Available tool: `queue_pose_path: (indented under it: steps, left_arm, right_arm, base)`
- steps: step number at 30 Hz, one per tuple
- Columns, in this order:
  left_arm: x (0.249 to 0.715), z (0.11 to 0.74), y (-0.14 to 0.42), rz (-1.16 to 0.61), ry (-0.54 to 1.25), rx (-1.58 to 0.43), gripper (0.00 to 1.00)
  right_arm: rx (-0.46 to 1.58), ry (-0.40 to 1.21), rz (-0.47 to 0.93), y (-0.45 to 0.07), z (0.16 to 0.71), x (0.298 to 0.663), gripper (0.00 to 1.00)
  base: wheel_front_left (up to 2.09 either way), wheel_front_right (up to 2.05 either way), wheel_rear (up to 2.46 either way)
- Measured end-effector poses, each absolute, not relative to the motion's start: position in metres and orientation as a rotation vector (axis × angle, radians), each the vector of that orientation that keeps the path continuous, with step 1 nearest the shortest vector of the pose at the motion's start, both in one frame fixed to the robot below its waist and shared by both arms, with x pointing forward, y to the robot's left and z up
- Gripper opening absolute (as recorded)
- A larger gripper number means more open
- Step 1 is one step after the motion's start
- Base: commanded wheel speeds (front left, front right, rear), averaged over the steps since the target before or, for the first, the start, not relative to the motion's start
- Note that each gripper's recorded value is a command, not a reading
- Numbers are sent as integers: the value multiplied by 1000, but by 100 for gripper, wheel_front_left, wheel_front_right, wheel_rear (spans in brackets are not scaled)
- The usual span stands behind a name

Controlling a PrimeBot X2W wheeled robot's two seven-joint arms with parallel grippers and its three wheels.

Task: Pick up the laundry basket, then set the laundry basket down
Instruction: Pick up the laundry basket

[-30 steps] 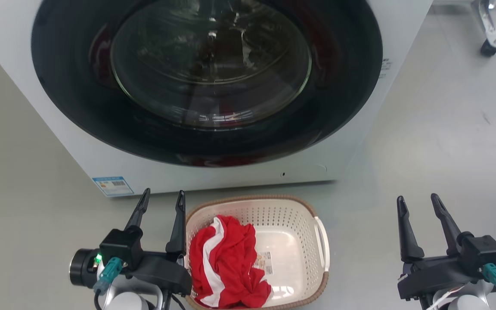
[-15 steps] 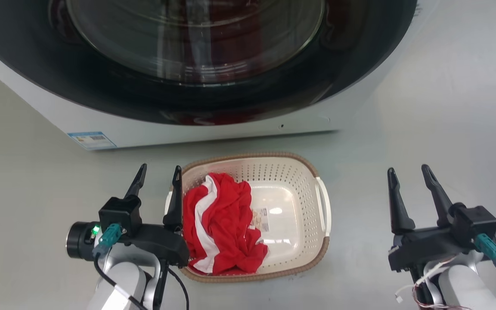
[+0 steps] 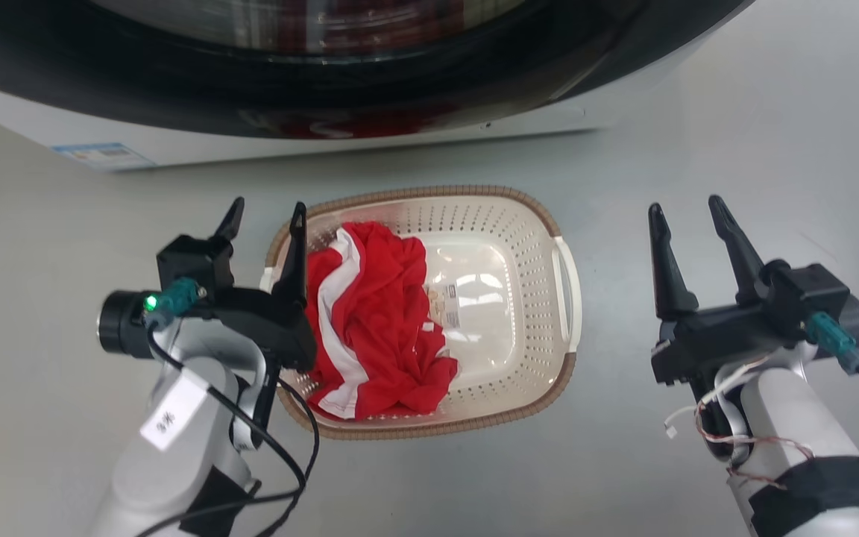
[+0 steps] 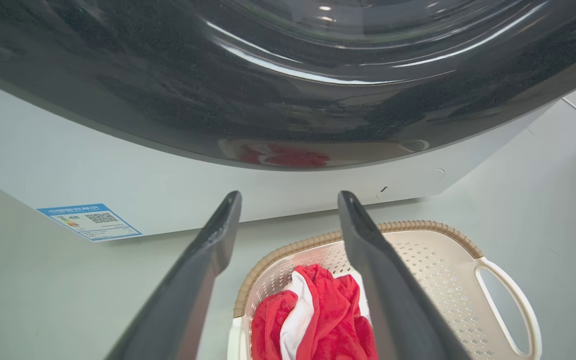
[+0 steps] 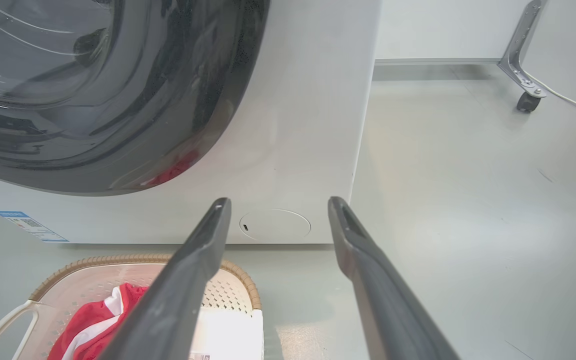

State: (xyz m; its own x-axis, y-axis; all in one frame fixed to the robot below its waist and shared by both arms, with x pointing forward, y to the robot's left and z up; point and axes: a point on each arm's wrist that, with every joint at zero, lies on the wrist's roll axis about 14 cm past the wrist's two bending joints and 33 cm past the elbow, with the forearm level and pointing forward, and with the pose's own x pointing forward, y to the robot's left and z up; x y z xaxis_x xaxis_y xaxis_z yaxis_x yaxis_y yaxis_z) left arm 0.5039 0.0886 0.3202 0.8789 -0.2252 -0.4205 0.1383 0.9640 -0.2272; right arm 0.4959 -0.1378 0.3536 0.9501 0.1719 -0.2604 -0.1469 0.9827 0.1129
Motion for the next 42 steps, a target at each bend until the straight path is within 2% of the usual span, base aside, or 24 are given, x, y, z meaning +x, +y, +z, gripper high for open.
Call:
queue_pose_path:
  steps: [9, 23, 35, 36, 37, 38, 42]
  left_arm:
    - [517, 262, 94, -197, 610, -171, 100]
    - [472, 170, 100, -165, 897, -178, 100]
    - [452, 133, 107, -128, 1020, -203, 100]
    - [451, 131, 107, -123, 1025, -204, 46]
    - [450, 130, 108, -119, 1031, -205, 20]
    - [449, 129, 110, -116, 1036, -203, 0]
    - [447, 128, 106, -119, 1042, -214, 0]
  right_arm:
    - [88, 394, 203, -125, 297, 513, 100]
    - [64, 642, 272, -111, 209, 478, 100]
    - [51, 753, 328, -99, 169, 463, 100]
    - [50, 758, 332, -98, 168, 463, 19]
    - [49, 760, 335, -97, 167, 464, 0]
    - [49, 760, 338, -96, 166, 465, 0]
    - [63, 762, 350, -89, 166, 468, 0]
  base:
    - [0, 0, 0]
    - [0, 0, 0]
    - [0, 0, 0]
    - [0, 0, 0]
    - [0, 0, 0]
    - [0, 0, 0]
    - [0, 0, 0]
